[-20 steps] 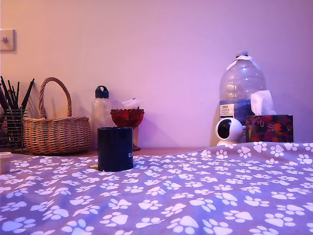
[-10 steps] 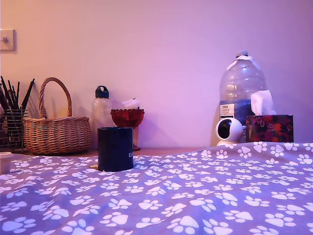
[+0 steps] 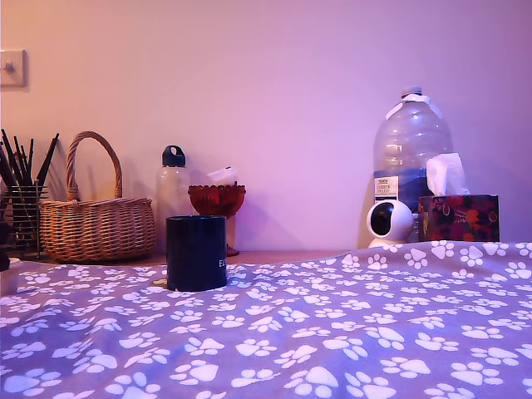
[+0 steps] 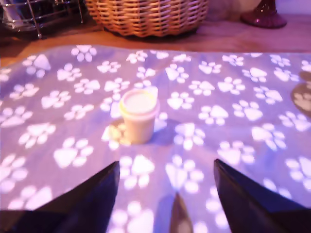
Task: Pick the coffee capsule and then drop it inside the coffee cup in front of you
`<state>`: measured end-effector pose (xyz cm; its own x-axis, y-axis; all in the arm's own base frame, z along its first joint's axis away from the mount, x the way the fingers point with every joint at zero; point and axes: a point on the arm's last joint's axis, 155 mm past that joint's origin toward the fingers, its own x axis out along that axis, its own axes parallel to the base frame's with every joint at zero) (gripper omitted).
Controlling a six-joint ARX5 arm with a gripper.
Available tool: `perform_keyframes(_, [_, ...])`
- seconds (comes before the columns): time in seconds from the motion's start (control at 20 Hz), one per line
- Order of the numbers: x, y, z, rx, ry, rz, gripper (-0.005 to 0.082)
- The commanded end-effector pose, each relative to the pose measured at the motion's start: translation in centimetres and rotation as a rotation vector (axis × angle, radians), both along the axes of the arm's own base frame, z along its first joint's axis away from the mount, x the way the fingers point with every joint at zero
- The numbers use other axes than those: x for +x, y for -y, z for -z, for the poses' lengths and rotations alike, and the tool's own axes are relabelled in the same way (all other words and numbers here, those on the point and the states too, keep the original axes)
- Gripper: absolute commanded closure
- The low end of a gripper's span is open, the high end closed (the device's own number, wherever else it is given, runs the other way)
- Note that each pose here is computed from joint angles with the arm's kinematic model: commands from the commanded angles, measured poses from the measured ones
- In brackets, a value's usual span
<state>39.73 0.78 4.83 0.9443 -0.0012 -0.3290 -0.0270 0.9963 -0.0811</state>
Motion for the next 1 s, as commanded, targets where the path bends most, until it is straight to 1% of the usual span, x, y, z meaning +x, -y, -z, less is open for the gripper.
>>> perform_keyframes(0.0, [0.8,-0.3,-0.1,0.011,0.013,-0.003,0.0211])
perform_keyframes(0.2, [2.0,-1.0,0.6,0.027,0.004,-0.011,0.0211])
perform_keyframes(0.35, [2.8,-1.5,0.7,0.046,0.017,-0.016,0.0211])
perform_keyframes(0.8, [6.1,-2.2,1.1,0.051,0.035,-0.017,0.0214])
perform_keyframes(0.95, [7.1,-2.2,1.6,0.050,0.028,-0.015,0.0214])
